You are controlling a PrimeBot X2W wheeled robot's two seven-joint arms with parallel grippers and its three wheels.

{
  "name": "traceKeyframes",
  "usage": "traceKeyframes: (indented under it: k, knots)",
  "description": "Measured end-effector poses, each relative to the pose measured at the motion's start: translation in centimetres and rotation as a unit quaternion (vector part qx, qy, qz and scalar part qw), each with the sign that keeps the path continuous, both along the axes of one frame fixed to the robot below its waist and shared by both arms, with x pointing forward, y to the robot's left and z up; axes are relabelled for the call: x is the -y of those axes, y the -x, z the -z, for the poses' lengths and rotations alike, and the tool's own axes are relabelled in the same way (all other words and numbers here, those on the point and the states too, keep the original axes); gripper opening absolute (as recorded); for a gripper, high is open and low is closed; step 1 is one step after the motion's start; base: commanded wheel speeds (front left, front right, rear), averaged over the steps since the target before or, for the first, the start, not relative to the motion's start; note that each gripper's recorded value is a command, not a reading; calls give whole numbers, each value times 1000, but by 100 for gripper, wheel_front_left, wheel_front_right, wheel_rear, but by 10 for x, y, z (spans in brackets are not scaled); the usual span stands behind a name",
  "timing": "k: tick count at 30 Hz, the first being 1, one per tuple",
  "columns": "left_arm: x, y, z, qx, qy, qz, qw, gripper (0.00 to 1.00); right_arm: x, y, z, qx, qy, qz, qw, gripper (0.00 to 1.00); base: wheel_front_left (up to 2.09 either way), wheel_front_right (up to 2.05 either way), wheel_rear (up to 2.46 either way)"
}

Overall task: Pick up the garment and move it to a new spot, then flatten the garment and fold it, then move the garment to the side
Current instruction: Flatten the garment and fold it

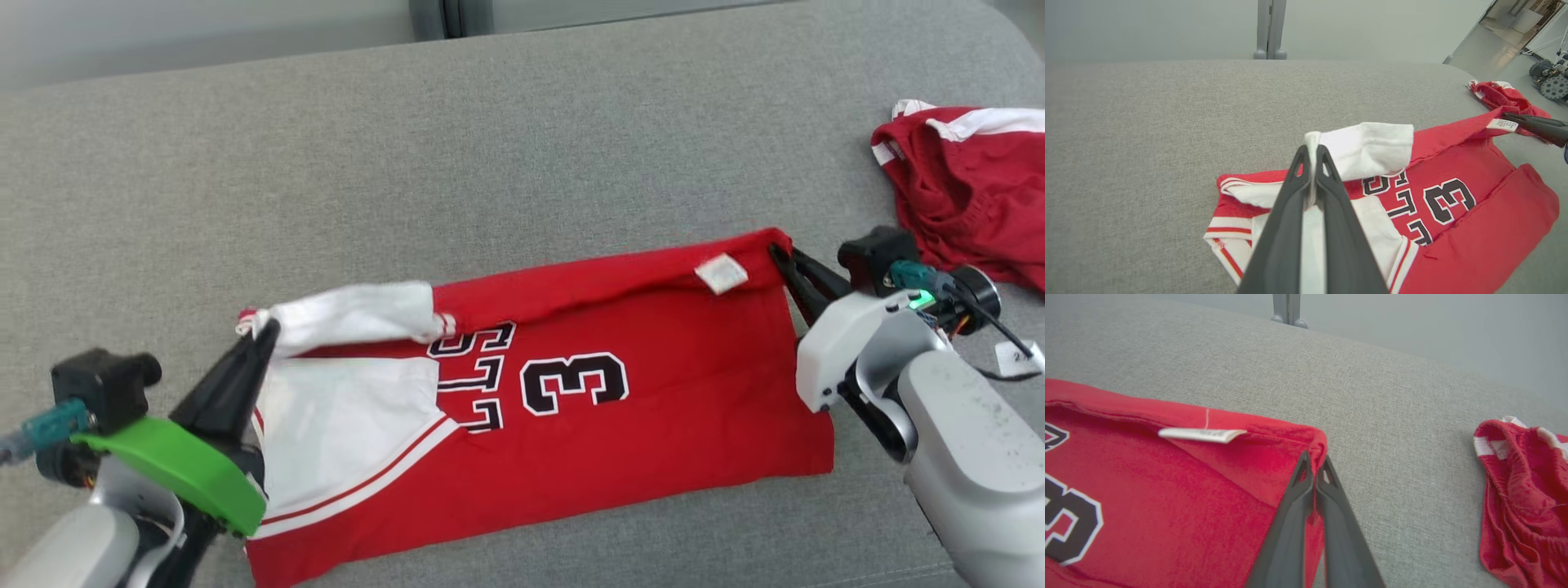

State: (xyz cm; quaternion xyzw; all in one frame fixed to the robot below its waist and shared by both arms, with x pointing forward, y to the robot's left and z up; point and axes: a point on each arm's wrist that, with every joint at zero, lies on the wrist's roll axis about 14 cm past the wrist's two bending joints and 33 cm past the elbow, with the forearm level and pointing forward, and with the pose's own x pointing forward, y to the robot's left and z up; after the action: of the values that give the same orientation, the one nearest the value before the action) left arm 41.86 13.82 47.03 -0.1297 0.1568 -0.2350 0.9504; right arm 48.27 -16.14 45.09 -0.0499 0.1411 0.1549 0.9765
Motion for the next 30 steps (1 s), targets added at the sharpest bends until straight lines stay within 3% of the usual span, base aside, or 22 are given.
traceKeyframes:
  k: [3, 6, 16, 21, 22, 23, 24, 25, 26, 27, 28, 30]
  knots:
    - [2, 21, 6, -16, 18, -14, 1000, 0, 2, 11, -1, 5, -7, 7, 1000, 1, 0, 0, 0]
    - [4, 36, 13, -30, 32, -26, 999, 0, -1, 20, 0, 6, -13, 9, 1000, 8, 0, 0, 0]
    - [-10, 48, 29, -46, 56, -75, 995, 0, -1, 33, -5, 22, -12, 18, 1000, 1, 0, 0, 0]
    - [-11, 57, 35, -57, 65, -81, 993, 0, 0, 48, 0, 18, -19, 28, 999, 5, 0, 0, 0]
    - [-11, 59, 37, -59, 66, -83, 993, 0, 1, 51, 2, 15, -22, 30, 999, 14, 0, 0, 0]
    - [-10, 61, 38, -62, 67, -83, 992, 0, 1, 55, 4, 13, -24, 34, 999, 40, 0, 0, 0]
    - [-9, 64, 41, -68, 67, -82, 992, 0, 1, 58, 5, 13, -25, 36, 999, 94, 0, 0, 0]
    - [-8, 67, 44, -72, 65, -80, 992, 0, 2, 60, 5, 14, -24, 39, 999, 100, 0, 0, 0]
    - [-8, 70, 46, -75, 62, -79, 992, 16, 4, 62, 4, 17, -26, 44, 999, 100, 0, 0, 0]
    - [-7, 71, 47, -76, 61, -78, 992, 53, 6, 64, 3, 18, -29, 49, 998, 100, 0, 0, 0]
    - [-7, 73, 47, -77, 61, -78, 992, 100, 7, 66, 3, 20, -31, 54, 998, 100, 0, 0, 0]
    - [-5, 76, 48, -76, 66, -83, 991, 100, 12, 73, 4, 21, -34, 66, 997, 100, 0, 0, 0]
